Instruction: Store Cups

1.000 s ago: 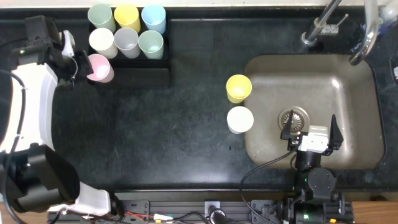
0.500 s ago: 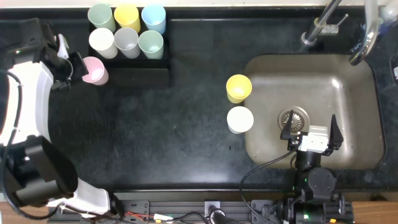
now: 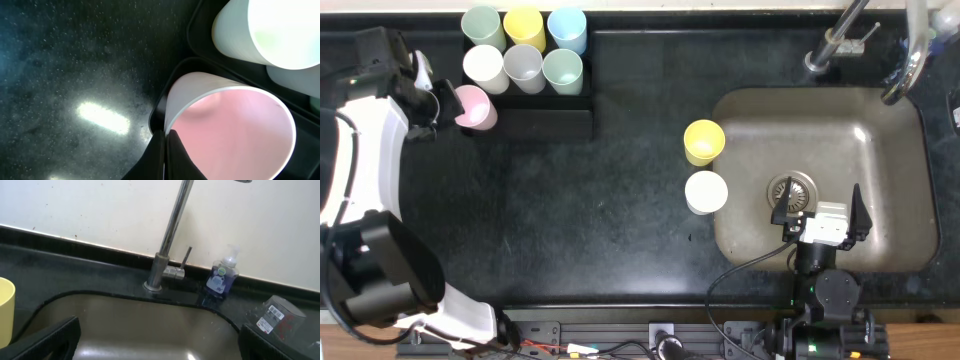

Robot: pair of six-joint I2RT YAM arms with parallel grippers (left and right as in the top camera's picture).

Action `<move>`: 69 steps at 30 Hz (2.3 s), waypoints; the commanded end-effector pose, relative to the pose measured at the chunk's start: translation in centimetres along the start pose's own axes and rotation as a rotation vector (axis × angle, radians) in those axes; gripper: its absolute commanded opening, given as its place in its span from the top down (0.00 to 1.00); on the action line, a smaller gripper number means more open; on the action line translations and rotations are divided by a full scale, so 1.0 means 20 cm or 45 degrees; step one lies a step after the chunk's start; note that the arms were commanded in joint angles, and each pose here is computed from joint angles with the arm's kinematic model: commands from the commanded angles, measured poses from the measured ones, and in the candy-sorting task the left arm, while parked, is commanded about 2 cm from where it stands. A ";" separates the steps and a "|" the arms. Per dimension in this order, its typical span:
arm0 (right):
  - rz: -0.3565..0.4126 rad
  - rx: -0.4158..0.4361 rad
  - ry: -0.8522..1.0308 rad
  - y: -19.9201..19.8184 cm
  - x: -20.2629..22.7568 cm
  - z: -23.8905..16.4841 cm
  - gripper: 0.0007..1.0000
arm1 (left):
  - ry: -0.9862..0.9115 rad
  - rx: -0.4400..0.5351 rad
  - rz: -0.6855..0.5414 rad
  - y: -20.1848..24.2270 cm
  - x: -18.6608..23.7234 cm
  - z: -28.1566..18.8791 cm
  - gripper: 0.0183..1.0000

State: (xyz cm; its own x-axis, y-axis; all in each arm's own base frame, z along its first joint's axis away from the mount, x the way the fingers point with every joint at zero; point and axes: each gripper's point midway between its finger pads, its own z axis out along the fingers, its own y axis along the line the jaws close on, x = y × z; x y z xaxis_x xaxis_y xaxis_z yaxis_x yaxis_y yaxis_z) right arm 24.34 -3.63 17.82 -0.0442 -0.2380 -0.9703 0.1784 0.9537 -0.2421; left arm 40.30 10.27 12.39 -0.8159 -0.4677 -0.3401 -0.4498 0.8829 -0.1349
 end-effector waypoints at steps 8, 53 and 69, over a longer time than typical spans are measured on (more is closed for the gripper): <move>0.000 0.002 0.001 0.00 0.02 0.00 0.00 | 0.030 0.019 -0.038 -0.02 -0.01 0.06 0.98; 0.000 0.002 0.001 0.00 0.02 0.00 0.00 | -0.253 0.505 0.504 -0.99 0.36 -0.71 0.00; 0.000 0.002 0.001 0.00 0.02 0.00 0.00 | -0.107 0.527 0.875 -1.58 1.19 -0.65 0.00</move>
State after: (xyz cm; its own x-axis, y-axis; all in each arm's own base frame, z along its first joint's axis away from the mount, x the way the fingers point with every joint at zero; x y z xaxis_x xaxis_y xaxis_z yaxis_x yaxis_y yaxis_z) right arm 24.34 -3.63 17.80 -0.0448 -0.2380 -0.9702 0.1778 0.9538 -0.2421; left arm 29.46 -29.38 22.00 -0.7495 0.3148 -0.5823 0.4797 0.8645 -0.1501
